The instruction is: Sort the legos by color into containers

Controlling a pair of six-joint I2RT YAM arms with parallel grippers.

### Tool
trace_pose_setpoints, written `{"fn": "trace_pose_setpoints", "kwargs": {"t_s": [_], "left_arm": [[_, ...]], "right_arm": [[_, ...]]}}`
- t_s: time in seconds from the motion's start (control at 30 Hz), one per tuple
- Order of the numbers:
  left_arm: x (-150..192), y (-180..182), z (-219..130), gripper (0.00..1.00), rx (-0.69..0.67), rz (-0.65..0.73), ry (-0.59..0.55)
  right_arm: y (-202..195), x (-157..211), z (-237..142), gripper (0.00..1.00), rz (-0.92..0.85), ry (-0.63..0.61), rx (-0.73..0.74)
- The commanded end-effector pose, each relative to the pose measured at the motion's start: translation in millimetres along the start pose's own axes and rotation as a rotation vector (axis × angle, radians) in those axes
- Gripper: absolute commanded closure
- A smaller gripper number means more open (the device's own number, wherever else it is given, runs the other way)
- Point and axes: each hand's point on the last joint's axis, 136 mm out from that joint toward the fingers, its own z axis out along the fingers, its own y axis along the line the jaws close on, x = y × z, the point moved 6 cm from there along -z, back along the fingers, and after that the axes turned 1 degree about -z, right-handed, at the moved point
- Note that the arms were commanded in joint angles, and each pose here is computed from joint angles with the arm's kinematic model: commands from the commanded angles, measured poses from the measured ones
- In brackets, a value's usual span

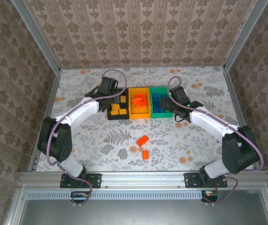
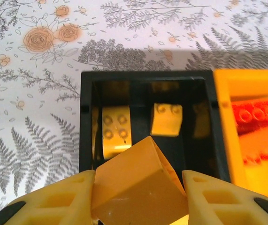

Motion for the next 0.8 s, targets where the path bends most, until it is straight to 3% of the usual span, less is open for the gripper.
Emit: {"fn": "trace_pose_setpoints", "kwargs": {"t_s": [0.0, 0.13, 0.33, 0.67, 0.73, 0.77], "left_arm": [[-14.7, -7.7, 13.1, 0.60, 0.012, 0.004, -0.012], [-14.7, -12.7, 28.6, 0.58, 0.013, 0.012, 0.025], [-21.3, -24.5, 18.0, 0.31, 0.061, -0.003, 0.005], [-36.6, -41.1, -78.1, 0.17, 0.283, -0.055, -0.155], [-29.2, -39.3, -96.9, 0.00, 0.319, -0.059, -0.177], [-23.6, -36.0, -105.7, 0.00, 0.327, -0.064, -0.186]], "right_arm": [[-4.8, 6.4, -11.5, 0.20, 0.005, 0.021, -0.021], [-6.7, 15.2, -20.0, 0.20, -0.010, 0.034, -0.052], [3.5, 34.1, -26.6, 0.18, -0.081, 0.089, -0.160], [73.5, 89.7, -34.7, 0.13, -0.393, 0.220, -0.306], [86.4, 105.1, -30.0, 0.12, -0.458, 0.259, -0.315], [92.0, 112.8, -27.3, 0.11, -0.491, 0.274, -0.312]]}}
